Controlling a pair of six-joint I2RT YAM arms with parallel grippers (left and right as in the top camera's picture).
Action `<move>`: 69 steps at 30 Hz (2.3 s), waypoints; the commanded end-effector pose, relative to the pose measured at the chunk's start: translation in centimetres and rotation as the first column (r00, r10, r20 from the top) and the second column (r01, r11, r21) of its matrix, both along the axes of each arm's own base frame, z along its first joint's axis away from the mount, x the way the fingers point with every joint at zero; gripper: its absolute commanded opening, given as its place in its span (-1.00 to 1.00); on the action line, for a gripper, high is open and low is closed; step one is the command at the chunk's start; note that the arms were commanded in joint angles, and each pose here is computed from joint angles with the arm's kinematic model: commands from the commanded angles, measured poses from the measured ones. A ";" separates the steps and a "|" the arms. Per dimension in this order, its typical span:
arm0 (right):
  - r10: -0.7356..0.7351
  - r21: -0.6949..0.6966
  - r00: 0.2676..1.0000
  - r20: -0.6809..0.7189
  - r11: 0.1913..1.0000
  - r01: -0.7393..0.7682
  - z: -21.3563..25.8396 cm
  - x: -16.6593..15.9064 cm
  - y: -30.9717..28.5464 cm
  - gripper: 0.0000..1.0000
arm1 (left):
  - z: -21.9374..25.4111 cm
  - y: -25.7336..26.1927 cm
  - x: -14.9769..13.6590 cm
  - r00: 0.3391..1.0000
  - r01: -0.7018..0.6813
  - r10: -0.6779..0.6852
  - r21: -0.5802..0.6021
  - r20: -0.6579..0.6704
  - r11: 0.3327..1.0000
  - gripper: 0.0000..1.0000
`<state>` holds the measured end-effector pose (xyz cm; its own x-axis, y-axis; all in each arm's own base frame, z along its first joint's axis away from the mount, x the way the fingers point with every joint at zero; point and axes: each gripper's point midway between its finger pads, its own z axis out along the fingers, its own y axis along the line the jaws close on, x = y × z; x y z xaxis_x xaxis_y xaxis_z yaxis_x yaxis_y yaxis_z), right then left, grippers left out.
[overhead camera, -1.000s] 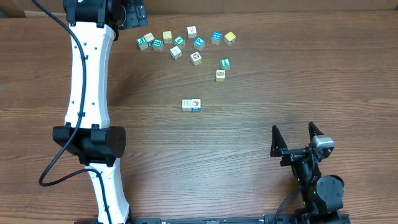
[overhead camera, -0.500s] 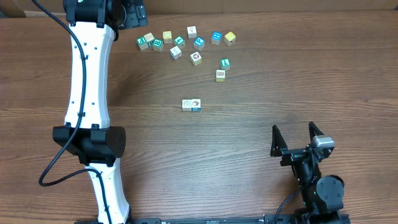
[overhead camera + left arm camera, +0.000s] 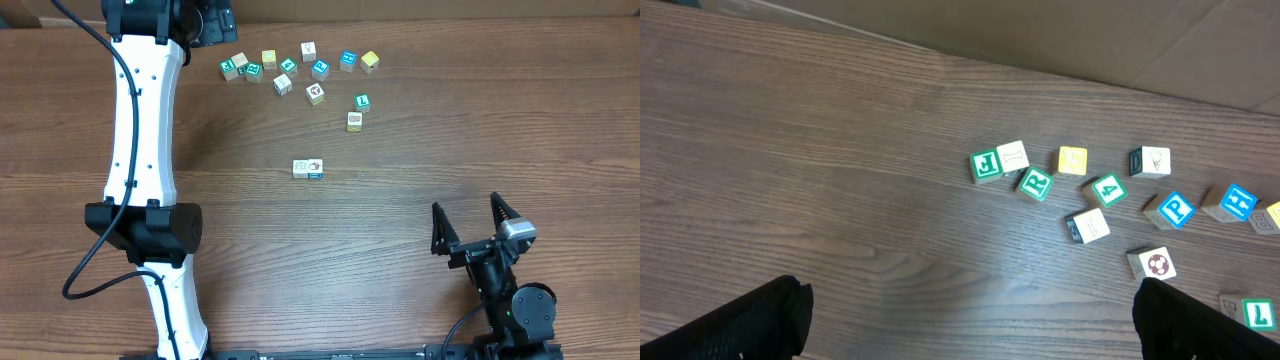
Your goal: Form a horizontal line
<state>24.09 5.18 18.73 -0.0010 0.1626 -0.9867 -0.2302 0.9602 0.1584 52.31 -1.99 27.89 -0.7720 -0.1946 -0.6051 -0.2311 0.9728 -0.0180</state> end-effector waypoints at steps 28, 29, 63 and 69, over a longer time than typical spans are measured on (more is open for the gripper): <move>0.024 -0.064 0.918 -0.395 0.996 -0.054 22.0 4.8 1.4 1.00 | 0.4 -0.1 -0.1 1.000 0.010 -0.011 0.011 0.007 1.000 1.00; 0.021 -0.071 0.901 -0.434 0.996 -0.057 21.9 5.6 1.6 1.00 | 0.4 -0.1 -0.1 1.000 0.010 -0.011 0.011 0.007 1.000 0.99; -0.012 -0.103 0.705 -0.709 0.991 -0.087 13.4 14.4 3.1 1.00 | 0.4 -0.3 -0.1 1.000 0.013 -0.013 0.011 0.007 1.000 1.00; -0.012 -0.103 0.705 -0.709 0.991 -0.087 13.4 14.4 3.1 1.00 | 0.4 -0.2 -0.1 1.000 0.012 -0.012 0.011 0.007 1.000 1.00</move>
